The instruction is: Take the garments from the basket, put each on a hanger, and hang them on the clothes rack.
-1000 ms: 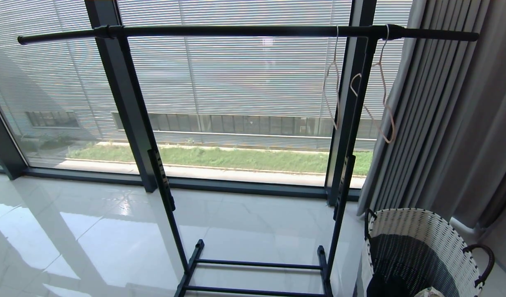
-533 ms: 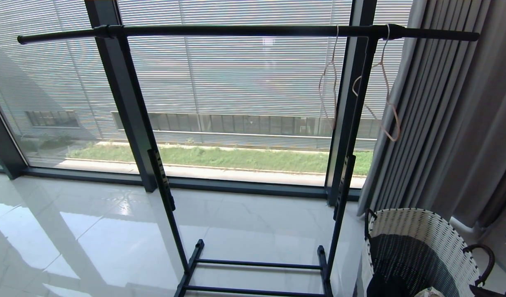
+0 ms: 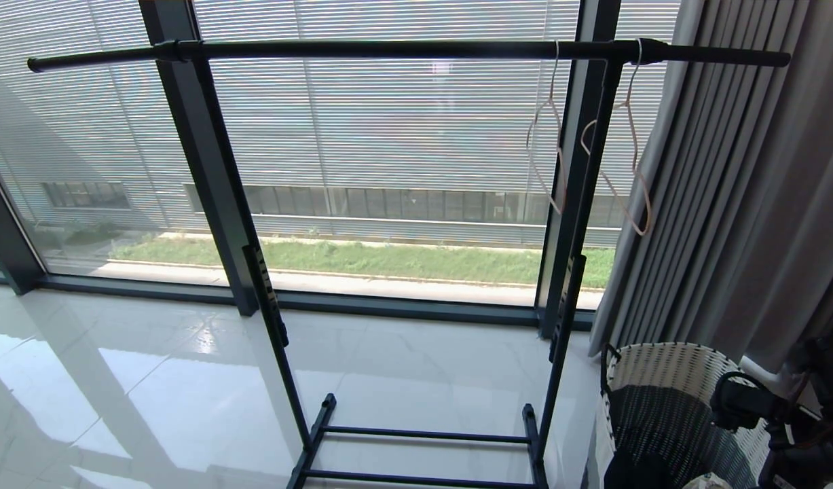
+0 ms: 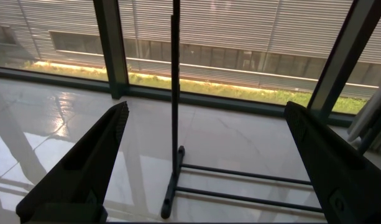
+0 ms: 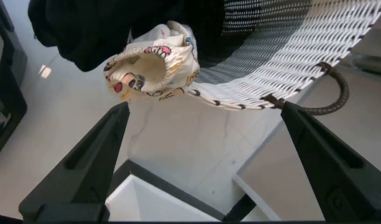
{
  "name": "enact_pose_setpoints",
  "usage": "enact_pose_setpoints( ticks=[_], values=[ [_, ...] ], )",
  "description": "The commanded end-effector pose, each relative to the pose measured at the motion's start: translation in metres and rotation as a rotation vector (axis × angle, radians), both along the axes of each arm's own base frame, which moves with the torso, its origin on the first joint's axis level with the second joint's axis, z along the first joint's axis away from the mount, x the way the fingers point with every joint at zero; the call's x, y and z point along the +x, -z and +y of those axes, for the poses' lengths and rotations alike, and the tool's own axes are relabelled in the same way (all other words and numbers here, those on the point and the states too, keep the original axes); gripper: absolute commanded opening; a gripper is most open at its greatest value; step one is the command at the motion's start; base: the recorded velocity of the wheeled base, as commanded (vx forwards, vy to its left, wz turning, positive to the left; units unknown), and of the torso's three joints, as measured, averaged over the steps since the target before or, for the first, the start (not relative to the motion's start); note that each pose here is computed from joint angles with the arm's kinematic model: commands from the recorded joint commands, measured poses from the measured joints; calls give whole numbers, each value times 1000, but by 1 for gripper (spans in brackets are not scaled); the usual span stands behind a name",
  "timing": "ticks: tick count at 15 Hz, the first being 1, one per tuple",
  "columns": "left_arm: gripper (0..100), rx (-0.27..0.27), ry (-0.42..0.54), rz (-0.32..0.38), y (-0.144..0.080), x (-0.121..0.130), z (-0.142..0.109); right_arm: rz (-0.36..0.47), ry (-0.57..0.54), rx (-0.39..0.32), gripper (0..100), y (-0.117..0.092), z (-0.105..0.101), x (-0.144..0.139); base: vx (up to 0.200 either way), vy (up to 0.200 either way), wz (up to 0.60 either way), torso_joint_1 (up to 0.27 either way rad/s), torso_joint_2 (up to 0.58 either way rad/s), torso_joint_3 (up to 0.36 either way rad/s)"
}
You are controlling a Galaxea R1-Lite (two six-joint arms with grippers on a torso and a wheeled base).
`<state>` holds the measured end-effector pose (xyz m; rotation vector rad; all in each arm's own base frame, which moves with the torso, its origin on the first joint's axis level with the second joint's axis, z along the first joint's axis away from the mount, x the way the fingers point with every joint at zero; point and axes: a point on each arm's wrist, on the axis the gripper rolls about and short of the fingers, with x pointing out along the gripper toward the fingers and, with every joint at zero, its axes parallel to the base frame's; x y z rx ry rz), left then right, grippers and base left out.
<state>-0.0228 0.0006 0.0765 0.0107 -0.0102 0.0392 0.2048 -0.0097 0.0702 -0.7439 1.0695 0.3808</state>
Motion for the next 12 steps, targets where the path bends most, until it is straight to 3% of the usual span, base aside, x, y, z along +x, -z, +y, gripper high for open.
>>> enact_pose_setpoints(
  ticks=[1,4,12],
  values=[
    [100,0,-1,0,0,0,0,107,-1,2,100,27,-1,9,0,0,0,0,0,0],
    [100,0,-1,0,0,0,0,116,-4,0,100,46,-1,16,0,0,0,0,0,0],
    [100,1,-1,0,0,0,0,45,0,-47,100,73,-2,38,0,0,0,0,0,0]
  ],
)
